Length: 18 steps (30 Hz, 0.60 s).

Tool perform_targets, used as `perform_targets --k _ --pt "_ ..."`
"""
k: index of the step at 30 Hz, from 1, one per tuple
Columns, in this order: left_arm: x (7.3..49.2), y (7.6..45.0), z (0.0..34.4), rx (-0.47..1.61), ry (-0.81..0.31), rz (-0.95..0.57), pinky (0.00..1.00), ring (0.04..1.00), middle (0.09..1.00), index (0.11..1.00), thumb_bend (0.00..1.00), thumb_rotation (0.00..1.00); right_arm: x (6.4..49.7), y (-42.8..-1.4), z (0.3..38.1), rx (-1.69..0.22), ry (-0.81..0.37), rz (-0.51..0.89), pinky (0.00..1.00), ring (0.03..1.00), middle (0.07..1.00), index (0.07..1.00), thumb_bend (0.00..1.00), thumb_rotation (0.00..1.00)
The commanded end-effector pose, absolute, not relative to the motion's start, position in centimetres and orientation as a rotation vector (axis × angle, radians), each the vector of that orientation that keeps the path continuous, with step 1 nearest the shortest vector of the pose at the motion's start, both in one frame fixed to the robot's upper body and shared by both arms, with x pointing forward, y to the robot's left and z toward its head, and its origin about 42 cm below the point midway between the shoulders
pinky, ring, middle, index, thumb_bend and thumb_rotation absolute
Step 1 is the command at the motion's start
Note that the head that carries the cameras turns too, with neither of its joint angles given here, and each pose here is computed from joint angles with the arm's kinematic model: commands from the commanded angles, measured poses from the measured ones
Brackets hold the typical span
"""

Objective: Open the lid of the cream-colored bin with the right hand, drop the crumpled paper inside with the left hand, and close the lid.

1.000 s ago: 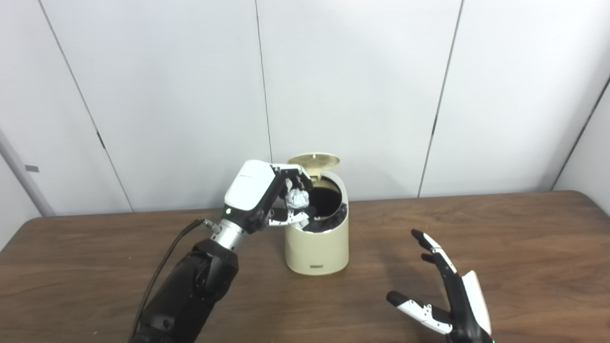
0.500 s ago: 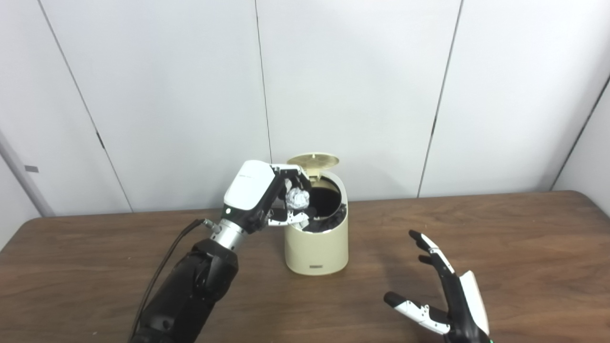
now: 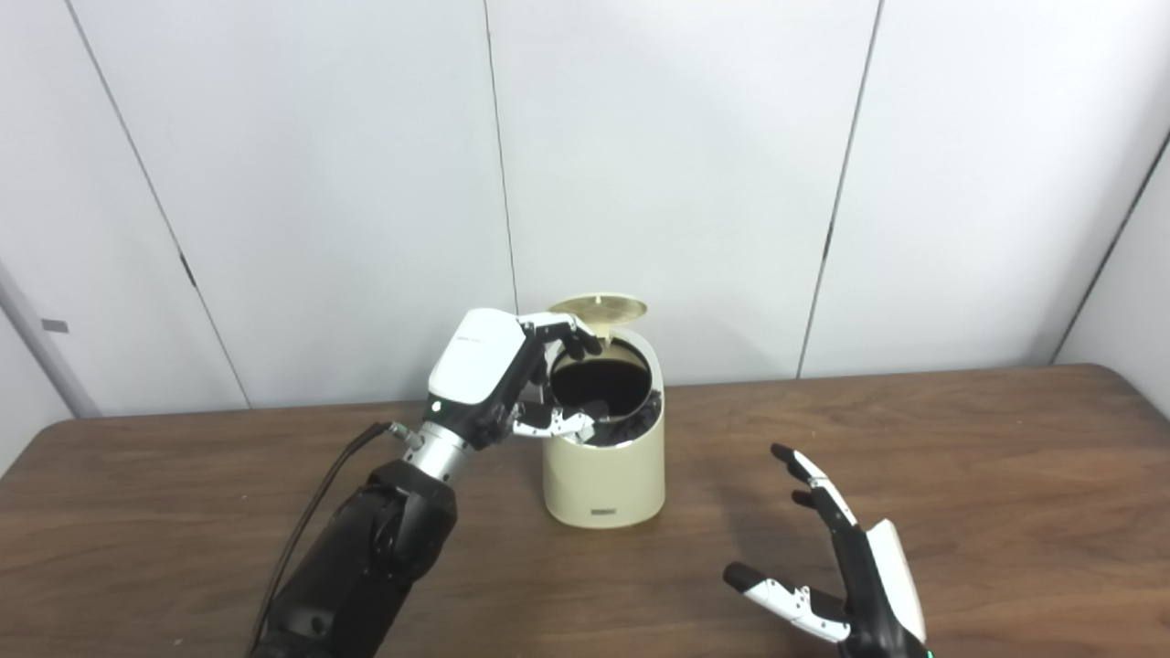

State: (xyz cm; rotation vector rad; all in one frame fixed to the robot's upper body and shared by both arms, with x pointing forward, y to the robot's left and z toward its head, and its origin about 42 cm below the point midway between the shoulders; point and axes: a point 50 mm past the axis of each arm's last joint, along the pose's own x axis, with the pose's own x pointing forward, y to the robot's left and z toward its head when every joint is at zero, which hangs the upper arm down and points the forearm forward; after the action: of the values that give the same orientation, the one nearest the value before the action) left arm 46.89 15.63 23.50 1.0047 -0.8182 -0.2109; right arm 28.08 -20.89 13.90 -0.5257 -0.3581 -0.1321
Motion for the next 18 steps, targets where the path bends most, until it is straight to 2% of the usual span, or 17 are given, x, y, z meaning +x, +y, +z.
perform_targets --k 1,7,10,11,12,15,18 --pt "47.3 14.7 24.9 1.013 -0.855 -0.224 0.45 0.522 0.575 0.592 1.00 0.17 28.0 -19.3 14.0 -0.477 -0.374 -0.134 0.79 0.881 0.890 0.875 0.89 0.70" --pt "47.1 14.9 24.9 0.987 -0.864 -0.225 0.44 0.506 0.561 0.580 1.00 0.15 28.0 -19.3 14.0 -0.469 -0.378 -0.132 0.80 0.884 0.888 0.877 0.90 0.70" --pt "46.3 15.6 24.8 0.949 -0.917 -0.211 0.36 0.406 0.455 0.484 0.98 0.10 28.1 -19.3 14.0 -0.471 -0.379 -0.132 0.80 0.885 0.887 0.875 0.90 0.70" --pt "45.9 15.9 24.8 0.937 -0.932 -0.204 0.32 0.359 0.457 0.492 0.71 0.04 28.1 -19.3 14.0 -0.472 -0.379 -0.131 0.80 0.885 0.886 0.872 0.90 0.71" --pt "45.7 16.1 24.7 0.929 -0.940 -0.200 0.30 0.332 0.460 0.492 0.62 0.02 28.2 -19.4 14.0 -0.473 -0.379 -0.131 0.80 0.884 0.885 0.869 0.90 0.71" --pt "44.6 17.0 24.4 0.902 -0.963 -0.184 0.25 0.288 0.463 0.490 0.53 0.00 28.3 -19.5 14.0 -0.482 -0.379 -0.132 0.80 0.882 0.882 0.866 0.90 0.71" --pt "43.6 17.9 24.4 0.878 -0.978 -0.167 0.26 0.395 0.486 0.496 0.51 0.00 28.4 -19.8 13.9 -0.481 -0.376 -0.131 0.80 0.883 0.882 0.867 0.90 0.70"
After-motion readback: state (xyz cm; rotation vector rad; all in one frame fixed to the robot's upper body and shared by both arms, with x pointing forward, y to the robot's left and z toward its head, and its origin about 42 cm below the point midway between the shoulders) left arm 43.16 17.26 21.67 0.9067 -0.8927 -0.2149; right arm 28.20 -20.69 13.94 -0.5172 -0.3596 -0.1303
